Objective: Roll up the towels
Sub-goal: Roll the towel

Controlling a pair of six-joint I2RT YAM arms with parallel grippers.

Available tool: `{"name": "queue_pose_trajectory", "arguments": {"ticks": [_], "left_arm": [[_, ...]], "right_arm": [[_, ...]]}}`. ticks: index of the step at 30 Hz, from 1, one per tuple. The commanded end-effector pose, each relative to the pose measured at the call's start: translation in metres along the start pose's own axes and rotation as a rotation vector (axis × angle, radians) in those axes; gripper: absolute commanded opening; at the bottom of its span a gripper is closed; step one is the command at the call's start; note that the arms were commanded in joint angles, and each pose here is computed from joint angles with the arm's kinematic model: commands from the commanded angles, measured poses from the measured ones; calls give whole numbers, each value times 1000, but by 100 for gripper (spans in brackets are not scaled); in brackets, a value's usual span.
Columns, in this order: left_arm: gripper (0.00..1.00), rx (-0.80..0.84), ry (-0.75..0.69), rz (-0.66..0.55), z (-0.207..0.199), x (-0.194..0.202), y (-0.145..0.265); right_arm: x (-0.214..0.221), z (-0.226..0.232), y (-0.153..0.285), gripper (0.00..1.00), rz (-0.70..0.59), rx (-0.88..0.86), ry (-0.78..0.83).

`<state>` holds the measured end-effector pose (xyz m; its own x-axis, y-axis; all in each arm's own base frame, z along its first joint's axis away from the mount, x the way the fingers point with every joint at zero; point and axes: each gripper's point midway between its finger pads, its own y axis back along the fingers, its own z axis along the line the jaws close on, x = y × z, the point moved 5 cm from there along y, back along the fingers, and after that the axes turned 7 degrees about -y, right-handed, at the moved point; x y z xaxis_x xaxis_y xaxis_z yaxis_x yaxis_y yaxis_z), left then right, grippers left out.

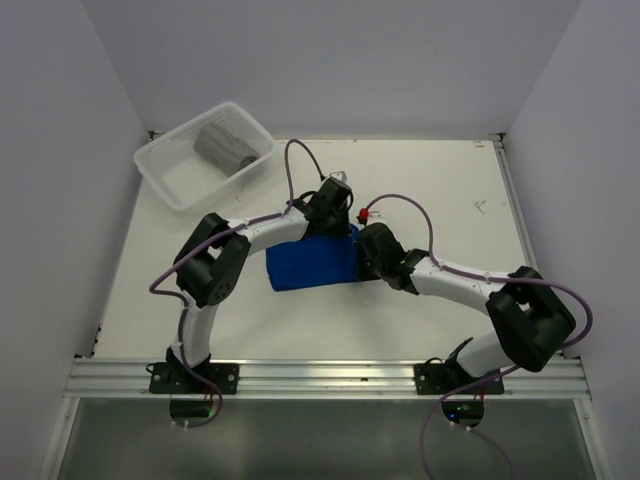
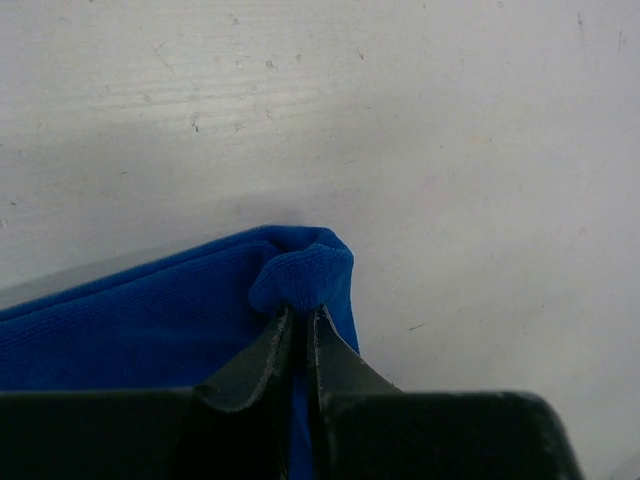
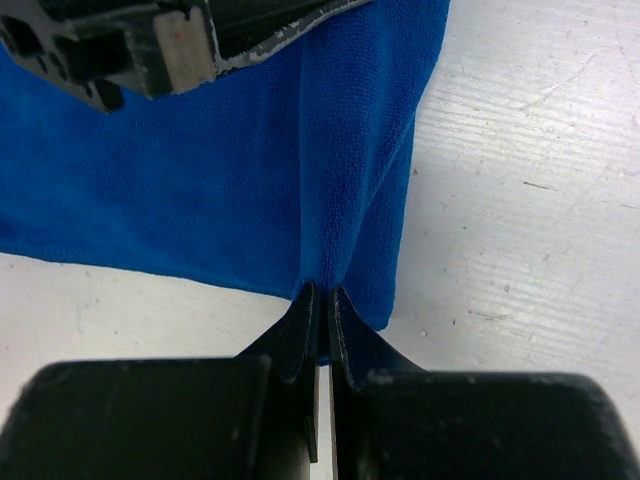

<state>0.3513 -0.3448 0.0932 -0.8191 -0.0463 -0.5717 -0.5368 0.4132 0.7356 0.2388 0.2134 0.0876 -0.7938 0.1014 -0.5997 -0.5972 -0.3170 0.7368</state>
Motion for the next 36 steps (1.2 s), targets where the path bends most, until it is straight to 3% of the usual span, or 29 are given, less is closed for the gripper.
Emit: {"name": "queue_pose_trajectory", "arguments": {"ticks": [1, 12, 24, 36], "left_arm": [[0, 44, -8, -102, -3, -29, 14], [0, 8, -50, -93, 15, -20, 4], [0, -4, -56, -68, 29, -4, -9], [0, -8, -51, -56, 35, 5, -8]], "right_arm": [[-3, 14, -4, 0, 6, -46, -24], [-2, 22, -13, 0, 27, -72, -44], [-16, 30, 7, 23, 9, -102, -79], [-31, 19, 34, 38, -76, -107, -203]]}}
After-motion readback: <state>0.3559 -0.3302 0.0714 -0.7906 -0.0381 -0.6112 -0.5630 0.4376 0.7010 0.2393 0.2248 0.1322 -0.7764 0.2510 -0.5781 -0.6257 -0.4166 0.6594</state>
